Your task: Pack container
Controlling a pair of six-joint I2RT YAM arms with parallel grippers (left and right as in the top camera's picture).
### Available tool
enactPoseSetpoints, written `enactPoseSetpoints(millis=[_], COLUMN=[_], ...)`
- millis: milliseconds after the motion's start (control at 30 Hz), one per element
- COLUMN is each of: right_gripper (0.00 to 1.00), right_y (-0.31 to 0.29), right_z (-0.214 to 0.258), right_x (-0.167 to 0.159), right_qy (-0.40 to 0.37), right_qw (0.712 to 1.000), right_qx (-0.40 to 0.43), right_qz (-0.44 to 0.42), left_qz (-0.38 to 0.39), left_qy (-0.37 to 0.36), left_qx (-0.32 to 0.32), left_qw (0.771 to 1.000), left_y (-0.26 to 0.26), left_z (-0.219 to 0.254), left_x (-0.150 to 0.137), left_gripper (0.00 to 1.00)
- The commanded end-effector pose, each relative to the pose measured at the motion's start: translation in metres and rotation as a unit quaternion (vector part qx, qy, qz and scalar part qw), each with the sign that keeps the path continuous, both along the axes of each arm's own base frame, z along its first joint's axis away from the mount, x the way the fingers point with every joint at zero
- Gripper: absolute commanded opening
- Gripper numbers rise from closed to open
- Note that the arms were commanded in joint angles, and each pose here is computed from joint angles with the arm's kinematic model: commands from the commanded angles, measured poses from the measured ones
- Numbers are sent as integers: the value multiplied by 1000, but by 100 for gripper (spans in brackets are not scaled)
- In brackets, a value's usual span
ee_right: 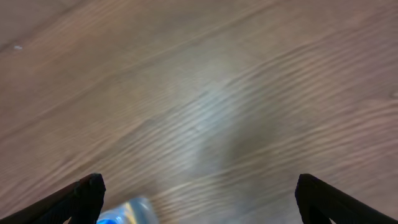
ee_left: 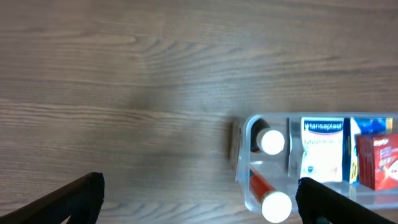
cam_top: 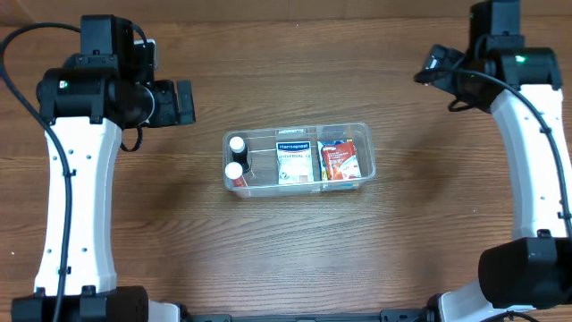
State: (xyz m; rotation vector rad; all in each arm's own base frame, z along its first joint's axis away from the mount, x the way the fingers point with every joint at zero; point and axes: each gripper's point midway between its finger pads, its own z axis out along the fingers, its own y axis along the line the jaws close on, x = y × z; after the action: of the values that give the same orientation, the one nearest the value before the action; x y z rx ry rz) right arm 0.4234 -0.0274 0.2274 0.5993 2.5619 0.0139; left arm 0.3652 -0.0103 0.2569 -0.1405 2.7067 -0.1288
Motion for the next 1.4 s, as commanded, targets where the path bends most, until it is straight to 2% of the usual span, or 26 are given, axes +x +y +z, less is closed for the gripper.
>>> enactPoseSetpoints(millis=[0,133,233,467,500,567,733,1200,1267,1367], right_gripper=[100,100,100,100,100,100,100,100,100,100], right_y=[-4,-1,8,36,41,41,40,41,41,41], right_z=[30,62,63,25,16,9,5,-21,-21,-6], right_x=[-12,-41,-75,-154,-171,-184,-189,-177,-177,-180], right_qy=[-29,-64,-74,-66,-56,-47,-35,23,23,-19], right_qw=[1000,998,997,995,995,995,996,996,996,995], right_qx=[-5,-9,-11,4,2,2,3,1,1,-3], right_qz=[4,11,24,68,82,84,83,83,83,93], left_qz=[-2,5,-6,5,7,6,7,7,7,7], left_qy=[10,9,-29,-130,-159,-182,-223,-221,-221,-221], left_qx=[21,18,17,3,0,-2,-4,-4,-4,-4], left_qw=[1000,1000,999,991,987,983,975,975,975,975], left_y=[5,3,-6,-8,-7,-6,-5,-5,-5,-5], left_z=[1,6,15,7,4,1,8,7,7,7], left_x=[-5,-16,-29,-108,-131,-150,-170,-171,-171,-171], left_gripper=[100,100,100,100,100,100,100,100,100,100])
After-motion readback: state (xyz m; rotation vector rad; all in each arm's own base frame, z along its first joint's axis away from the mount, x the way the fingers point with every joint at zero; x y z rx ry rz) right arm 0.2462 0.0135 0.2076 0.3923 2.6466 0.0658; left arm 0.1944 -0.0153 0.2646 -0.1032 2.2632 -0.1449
